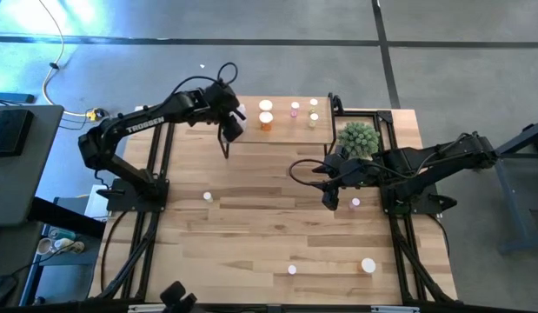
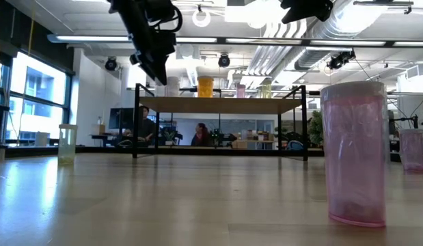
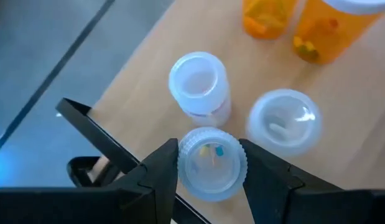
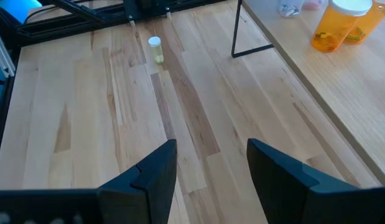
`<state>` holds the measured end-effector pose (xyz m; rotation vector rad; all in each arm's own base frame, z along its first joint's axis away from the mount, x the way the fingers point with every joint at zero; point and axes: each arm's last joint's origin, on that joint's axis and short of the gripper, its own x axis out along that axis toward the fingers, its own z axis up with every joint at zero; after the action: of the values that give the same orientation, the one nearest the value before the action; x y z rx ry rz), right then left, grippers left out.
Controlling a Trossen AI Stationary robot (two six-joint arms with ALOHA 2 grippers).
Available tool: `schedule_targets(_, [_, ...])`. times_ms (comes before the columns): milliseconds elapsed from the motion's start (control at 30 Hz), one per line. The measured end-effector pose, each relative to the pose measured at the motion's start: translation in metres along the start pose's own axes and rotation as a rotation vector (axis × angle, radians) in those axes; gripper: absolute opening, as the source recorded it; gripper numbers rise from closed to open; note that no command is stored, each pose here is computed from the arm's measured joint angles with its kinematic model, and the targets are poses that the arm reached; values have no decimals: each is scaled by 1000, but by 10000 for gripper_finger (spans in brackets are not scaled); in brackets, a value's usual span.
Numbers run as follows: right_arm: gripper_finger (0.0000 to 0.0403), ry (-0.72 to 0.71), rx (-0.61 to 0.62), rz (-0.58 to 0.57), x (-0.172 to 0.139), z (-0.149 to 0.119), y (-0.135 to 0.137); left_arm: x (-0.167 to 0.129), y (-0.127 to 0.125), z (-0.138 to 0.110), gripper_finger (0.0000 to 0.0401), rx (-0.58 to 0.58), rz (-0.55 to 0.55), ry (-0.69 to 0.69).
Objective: Pick and place medicine bottles onto shelf by color
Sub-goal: Put the transparent pill bottle aligned with the other transparent pill bottles on the shelf
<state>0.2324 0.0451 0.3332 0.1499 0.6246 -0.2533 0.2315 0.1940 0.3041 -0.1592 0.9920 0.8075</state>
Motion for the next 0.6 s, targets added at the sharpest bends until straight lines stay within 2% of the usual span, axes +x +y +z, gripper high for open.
schedule_targets(400, [186, 0, 4, 0, 0, 0, 0, -1, 7, 1, 145, -24, 40, -21])
schedule_targets(600, [186, 0, 4, 0, 0, 0, 0, -27, 15, 11, 145, -31, 51, -51])
